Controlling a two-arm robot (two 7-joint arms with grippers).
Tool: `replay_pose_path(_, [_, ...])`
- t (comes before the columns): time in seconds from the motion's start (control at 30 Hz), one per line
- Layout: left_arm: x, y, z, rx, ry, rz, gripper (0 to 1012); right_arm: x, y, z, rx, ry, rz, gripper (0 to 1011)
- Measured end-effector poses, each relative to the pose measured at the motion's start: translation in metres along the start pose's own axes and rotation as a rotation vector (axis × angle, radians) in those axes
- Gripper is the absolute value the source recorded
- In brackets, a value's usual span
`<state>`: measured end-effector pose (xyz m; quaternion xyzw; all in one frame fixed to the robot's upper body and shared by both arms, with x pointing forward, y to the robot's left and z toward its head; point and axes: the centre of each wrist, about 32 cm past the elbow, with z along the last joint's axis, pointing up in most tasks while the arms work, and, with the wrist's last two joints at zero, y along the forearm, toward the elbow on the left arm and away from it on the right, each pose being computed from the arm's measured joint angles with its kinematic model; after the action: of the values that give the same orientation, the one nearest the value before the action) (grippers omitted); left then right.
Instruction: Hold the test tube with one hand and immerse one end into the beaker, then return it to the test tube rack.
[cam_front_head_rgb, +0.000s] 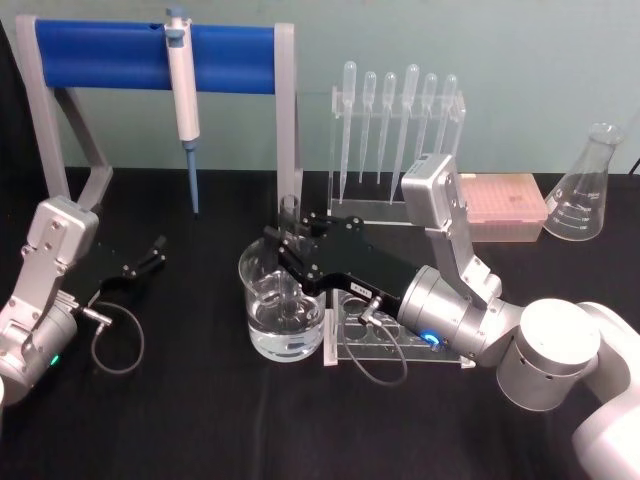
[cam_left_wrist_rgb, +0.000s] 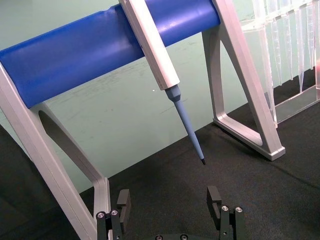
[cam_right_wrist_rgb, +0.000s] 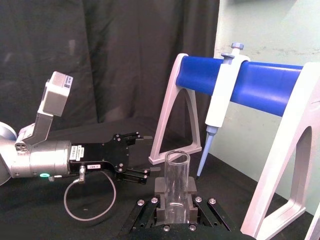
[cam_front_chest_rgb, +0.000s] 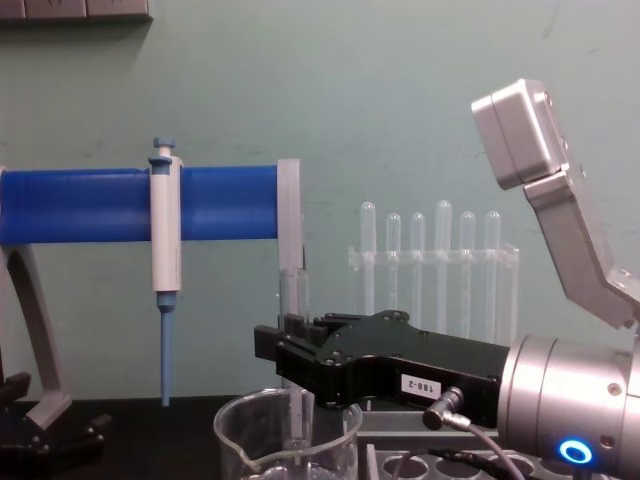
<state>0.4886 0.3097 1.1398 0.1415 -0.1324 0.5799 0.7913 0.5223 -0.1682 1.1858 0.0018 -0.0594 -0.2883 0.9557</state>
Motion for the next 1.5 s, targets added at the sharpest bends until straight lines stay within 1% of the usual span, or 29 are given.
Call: replay_pose_path(1.5, [0.0,0.0,0.0,0.0,0.0,0.0,1000,0.0,0.0,0.0,0.0,0.0,0.0,236])
